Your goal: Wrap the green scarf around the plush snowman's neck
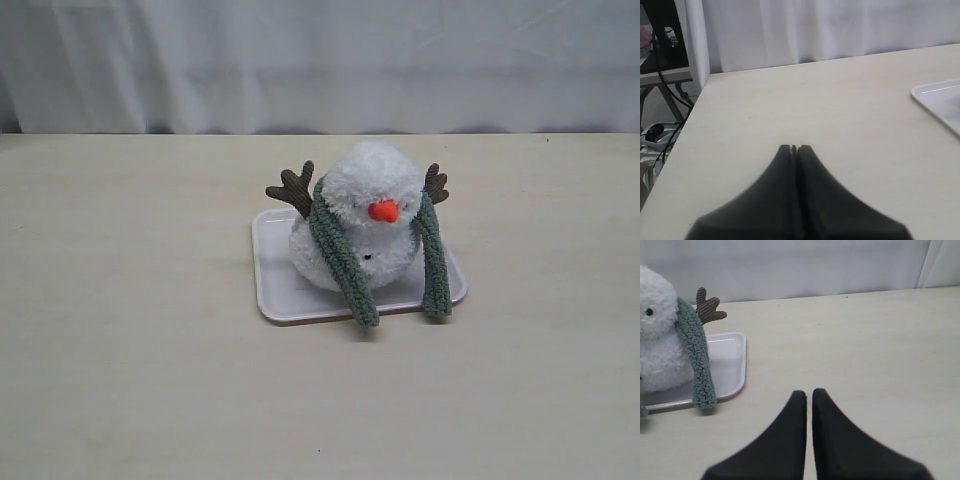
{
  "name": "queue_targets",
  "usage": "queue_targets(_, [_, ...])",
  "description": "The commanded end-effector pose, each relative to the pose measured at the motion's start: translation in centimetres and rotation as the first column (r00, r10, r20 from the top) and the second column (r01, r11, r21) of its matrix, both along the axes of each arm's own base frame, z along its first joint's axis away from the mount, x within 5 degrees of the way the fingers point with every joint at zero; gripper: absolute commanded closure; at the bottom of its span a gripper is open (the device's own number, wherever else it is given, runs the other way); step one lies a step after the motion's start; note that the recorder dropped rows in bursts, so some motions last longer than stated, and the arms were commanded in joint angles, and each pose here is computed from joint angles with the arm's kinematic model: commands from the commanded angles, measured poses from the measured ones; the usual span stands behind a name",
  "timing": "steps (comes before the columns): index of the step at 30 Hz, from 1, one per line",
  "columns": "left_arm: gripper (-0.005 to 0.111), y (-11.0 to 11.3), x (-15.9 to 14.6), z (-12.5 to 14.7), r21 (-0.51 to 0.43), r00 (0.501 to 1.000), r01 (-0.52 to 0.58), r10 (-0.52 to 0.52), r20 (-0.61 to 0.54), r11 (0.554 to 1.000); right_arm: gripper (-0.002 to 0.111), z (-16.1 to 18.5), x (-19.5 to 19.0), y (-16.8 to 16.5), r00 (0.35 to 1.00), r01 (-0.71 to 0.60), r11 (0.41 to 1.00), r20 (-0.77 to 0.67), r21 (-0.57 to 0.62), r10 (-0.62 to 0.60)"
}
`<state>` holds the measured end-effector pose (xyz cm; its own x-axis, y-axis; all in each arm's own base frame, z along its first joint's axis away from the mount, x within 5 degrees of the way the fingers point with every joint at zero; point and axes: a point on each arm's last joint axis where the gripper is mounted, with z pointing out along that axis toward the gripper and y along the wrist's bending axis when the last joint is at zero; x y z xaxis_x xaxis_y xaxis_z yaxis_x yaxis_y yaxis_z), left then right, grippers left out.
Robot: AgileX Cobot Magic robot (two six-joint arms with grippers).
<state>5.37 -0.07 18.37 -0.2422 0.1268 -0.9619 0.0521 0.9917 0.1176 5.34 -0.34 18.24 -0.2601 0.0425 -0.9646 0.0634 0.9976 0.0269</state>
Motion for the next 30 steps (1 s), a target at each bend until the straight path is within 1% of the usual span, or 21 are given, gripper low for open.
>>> queue_targets(1, [0.107,0.00,0.02,0.01,0.001,1.000,0.000,0.000,0.010,1.000,0.104,-0.11,-0.03,0.03,1.000,-0.002,1.000,-0.001,0.007,0.002])
queue_targets(5, [0.107,0.00,0.02,0.01,0.001,1.000,0.000,0.000,0.010,1.000,0.104,-0.13,-0.03,0.07,1.000,-0.003,1.000,-0.002,0.020,0.003])
queue_targets(9, [0.107,0.00,0.02,0.01,0.001,1.000,0.000,0.000,0.010,1.000,0.104,-0.13,-0.03,0.07,1.000,-0.005,1.000,-0.002,0.015,0.005])
queue_targets(11, [0.107,0.00,0.02,0.01,0.001,1.000,0.000,0.000,0.010,1.000,0.104,-0.09,-0.02,0.07,1.000,-0.011,1.000,0.000,-0.009,0.011])
queue_targets(17, [0.107,0.00,0.02,0.01,0.001,1.000,0.000,0.000,0.010,1.000,0.104,-0.09,-0.02,0.07,1.000,-0.011,1.000,0.000,-0.009,0.011])
queue_targets(24, [0.107,0.00,0.02,0.01,0.001,1.000,0.000,0.000,0.010,1.000,0.104,-0.09,-0.02,0.27,0.999,-0.049,0.999,0.000,-0.009,0.049])
queue_targets(30, [0.107,0.00,0.02,0.01,0.001,1.000,0.000,0.000,0.010,1.000,0.104,-0.09,-0.02,0.28,0.999,-0.051,0.999,0.000,-0.009,0.051])
